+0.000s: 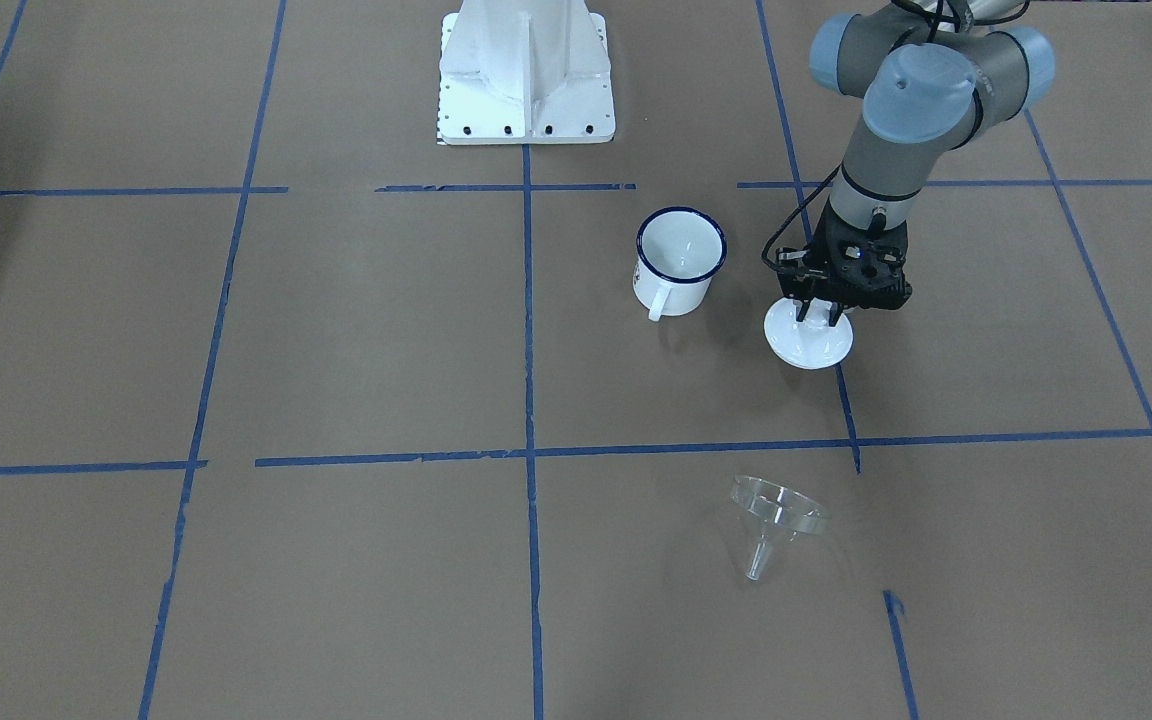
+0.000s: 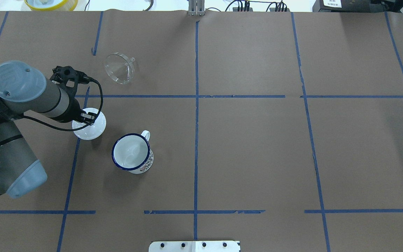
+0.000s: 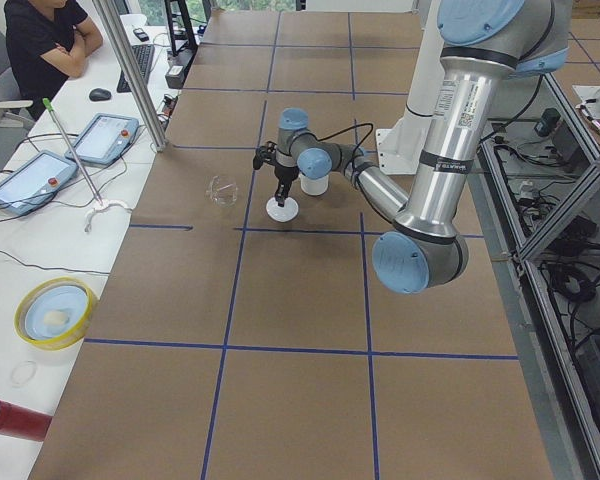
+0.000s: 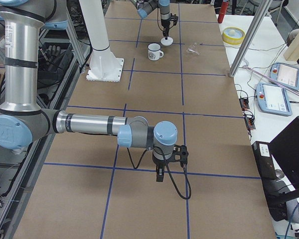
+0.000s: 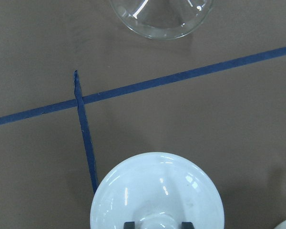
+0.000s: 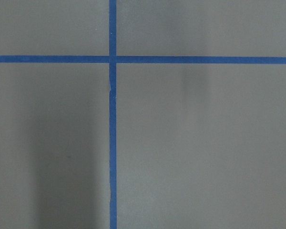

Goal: Place funnel on cup
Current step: 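Lower the lid onto the table beside the mug and release it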

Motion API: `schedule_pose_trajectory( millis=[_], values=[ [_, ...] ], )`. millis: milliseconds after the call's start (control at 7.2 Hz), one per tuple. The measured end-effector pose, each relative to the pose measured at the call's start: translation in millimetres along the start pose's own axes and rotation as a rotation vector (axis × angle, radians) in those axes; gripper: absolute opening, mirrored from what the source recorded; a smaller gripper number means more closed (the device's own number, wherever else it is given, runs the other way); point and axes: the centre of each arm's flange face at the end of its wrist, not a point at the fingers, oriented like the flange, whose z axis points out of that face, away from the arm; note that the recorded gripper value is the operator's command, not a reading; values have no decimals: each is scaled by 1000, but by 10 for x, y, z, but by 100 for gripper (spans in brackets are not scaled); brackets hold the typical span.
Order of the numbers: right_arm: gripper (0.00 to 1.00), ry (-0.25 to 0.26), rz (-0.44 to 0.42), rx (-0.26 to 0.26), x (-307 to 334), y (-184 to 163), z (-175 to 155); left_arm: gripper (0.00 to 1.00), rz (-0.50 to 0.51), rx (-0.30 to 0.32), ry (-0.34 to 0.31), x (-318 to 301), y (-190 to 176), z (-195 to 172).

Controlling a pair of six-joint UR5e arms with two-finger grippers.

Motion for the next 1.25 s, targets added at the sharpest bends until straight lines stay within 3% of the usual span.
schedule_pose_trajectory(
  millis=[417,556,694,833,972,1250],
  values=[
    [100,0,0,0,0,0,0,1,-3,-8,4,4,28,106],
    [100,0,0,0,0,0,0,20,-9,-11,3,15,21,132],
    [100,0,0,0,0,0,0,70,-16,-15,1,30,1,172],
    [100,0,0,0,0,0,0,74,-21,-18,-1,49,-27,206],
    [100,0,0,0,0,0,0,100,-23,-34,12,81,-37,229],
    [100,0,0,0,0,0,0,100,-24,-95,66,152,-1,245]
  ],
)
